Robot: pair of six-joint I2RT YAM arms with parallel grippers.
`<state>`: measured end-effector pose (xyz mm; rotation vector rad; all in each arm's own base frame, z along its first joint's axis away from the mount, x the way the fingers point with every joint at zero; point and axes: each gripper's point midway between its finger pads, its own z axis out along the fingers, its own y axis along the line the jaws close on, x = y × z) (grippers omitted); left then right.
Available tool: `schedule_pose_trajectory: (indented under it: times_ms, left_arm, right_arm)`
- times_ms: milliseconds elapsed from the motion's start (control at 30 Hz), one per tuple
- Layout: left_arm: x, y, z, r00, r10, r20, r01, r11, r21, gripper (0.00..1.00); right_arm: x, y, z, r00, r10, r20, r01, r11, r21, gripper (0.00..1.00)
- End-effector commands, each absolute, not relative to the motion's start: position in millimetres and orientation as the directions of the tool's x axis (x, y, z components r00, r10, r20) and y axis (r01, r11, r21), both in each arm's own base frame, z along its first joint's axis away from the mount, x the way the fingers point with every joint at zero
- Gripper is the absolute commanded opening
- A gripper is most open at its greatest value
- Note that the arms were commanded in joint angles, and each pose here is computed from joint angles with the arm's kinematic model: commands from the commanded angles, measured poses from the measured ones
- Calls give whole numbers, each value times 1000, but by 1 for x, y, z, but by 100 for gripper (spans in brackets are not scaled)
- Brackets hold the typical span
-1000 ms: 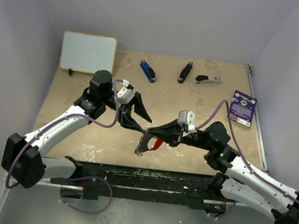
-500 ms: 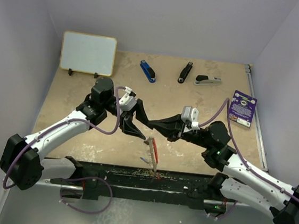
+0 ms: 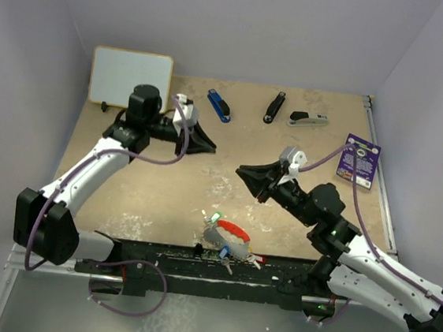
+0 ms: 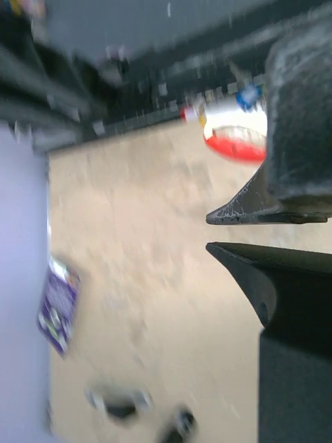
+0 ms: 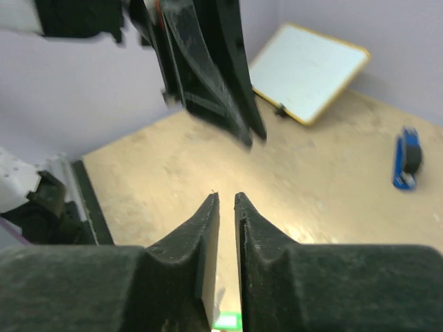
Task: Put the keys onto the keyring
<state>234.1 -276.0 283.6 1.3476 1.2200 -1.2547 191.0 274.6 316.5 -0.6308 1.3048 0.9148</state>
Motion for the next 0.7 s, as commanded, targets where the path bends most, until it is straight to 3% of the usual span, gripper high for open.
schedule_pose_trajectory:
  times_ms: [0,67,133,267,400,533,667]
  left_arm:
    - [305,-231,269,63,303,-951,981,158,116,21]
    - [323,-212,262,15,345,-938,966,236,102,25]
    - [333,-196,259,-29,354,-935,953,293,82,31]
    - [346,-176,257,-74,400,-914,905,413,107,50]
    - [336,-167,264,-42,425,-904,892,423,158,65]
    - [330,-160,263,-25,449,-893,873,445,200,69]
    - [327,-157,266,-2,457,-889,866,445,227,70]
  right_arm:
    - [217,247,271,-252,61,-966,-651,728,216,27]
    - [216,253,250,-348,-9,-937,-634,738,229,45]
    - [203,270,227,-464,-63,-883,-656,695,295,53]
    - [186,285,178,-615,-187,-766,-632,698,337,53]
    - [176,273,131,-718,-290,-633,-571,766,296,53]
    - [171,254,100,-787,-314,-530,-495,835,240,53]
    - [165,253,90,-805,-326,-496,-483,845,228,54]
